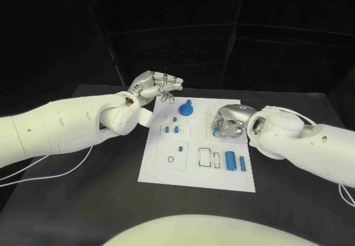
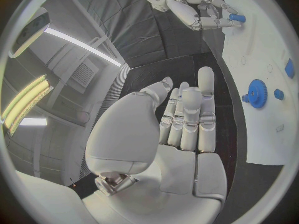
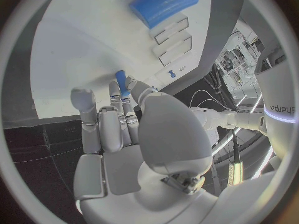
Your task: Assemble the parts on the task board
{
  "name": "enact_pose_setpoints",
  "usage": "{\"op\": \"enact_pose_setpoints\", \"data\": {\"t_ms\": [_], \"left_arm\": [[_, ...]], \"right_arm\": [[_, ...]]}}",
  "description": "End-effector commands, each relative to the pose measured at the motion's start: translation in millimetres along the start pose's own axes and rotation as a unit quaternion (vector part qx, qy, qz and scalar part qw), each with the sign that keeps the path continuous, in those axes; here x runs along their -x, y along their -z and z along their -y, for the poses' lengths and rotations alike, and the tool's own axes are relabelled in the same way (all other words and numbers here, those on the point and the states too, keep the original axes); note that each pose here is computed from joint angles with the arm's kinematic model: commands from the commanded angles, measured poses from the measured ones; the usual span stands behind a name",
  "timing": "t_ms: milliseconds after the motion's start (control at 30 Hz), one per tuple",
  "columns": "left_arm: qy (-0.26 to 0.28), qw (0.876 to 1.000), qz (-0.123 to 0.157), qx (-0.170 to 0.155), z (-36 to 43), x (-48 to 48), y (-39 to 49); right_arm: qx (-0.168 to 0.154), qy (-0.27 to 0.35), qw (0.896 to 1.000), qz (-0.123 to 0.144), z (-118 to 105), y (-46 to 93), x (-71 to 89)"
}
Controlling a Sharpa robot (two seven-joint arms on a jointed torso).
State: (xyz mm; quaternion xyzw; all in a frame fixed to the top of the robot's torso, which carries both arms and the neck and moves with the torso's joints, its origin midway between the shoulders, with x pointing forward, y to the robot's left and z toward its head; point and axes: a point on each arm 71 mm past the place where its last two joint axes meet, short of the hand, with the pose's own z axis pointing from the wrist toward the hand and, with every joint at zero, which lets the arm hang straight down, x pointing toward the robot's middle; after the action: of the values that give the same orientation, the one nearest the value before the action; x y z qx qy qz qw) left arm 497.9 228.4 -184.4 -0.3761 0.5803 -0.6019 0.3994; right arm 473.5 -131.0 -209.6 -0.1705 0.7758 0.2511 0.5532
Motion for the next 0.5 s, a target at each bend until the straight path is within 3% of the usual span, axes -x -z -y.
{"op": "enact_pose_setpoints", "data": {"t_ms": [33, 233, 500], "left_arm": [[0.004, 1.000, -0.004, -0.003, 1.4, -0.9, -0.3], [0.003, 1.000, -0.003, -0.003, 1.4, -0.3, 0.1], [0.003, 1.000, -0.002, -0.003, 1.3, 0.3, 0.2]], "right_arm": [[-0.005, 0.007, 1.000, -0.006, 0.7, -0.2, -0.9], [-0.004, 0.001, 1.000, 0.028, 1.8, 2.1, 3.8], [0.024, -0.036, 0.993, 0.111, -3.6, 14.2, 16.3]]}}
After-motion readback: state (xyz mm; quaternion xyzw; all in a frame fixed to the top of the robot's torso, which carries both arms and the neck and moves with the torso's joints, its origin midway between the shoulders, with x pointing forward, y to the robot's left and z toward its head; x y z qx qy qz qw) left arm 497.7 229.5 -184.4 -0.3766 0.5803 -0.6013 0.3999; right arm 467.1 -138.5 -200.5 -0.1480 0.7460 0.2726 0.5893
